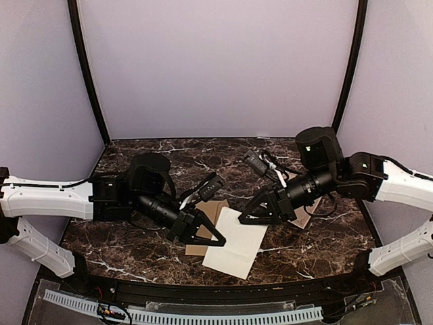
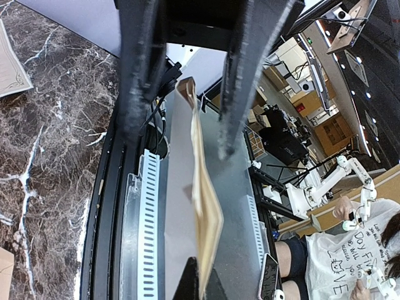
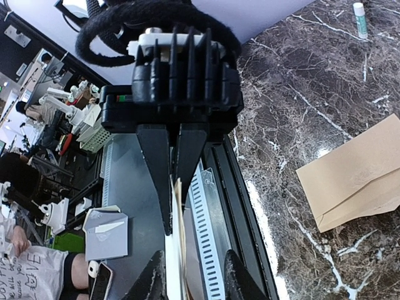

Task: Place the letter into the envelope and seal it
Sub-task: Adjust the letter.

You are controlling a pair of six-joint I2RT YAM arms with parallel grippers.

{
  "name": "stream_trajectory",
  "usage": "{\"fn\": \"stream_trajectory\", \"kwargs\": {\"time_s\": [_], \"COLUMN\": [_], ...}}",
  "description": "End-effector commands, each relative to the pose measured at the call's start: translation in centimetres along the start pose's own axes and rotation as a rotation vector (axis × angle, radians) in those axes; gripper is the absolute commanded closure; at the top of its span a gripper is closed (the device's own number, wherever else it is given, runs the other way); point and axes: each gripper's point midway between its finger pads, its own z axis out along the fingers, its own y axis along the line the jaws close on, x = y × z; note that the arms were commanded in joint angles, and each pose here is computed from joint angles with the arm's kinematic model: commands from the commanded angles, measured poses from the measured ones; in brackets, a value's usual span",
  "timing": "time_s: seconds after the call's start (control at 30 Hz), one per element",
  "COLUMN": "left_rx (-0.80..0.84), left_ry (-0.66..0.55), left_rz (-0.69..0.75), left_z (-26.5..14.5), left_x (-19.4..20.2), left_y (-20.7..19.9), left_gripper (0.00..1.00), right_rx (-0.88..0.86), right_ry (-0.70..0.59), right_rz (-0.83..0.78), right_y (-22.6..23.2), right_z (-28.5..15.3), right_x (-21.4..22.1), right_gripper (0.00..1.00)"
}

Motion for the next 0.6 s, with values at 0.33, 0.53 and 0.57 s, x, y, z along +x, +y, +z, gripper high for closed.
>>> {"fn": "stream_trajectory", "kwargs": {"time_s": [0.33, 0.53, 0.57], "left_rx": [-0.044, -0.249, -0.279], "left_ry": [-0.101, -0.344, -0.415], "left_rz": [0.092, 0.084, 0.086], "left_z": [-1.2, -4.7, -5.8], "left_x": [-2.4, -5.2, -5.9], "left_y": [-1.2, 0.4, 0.4], "left_gripper": [0.73, 0.27, 0.26], "right_rx": [0.015, 0.097, 0.094], "right_ry": [-0.098, -0.379, -0.433], "right_rz": [-0.038, -0.008, -0.004], "right_y": [0.6, 0.5, 0.6], "right_z": [-1.1, -4.3, -4.9], "right_x": [-2.4, -6.4, -7.0], "right_gripper": [1.00, 1.00, 1.00]}}
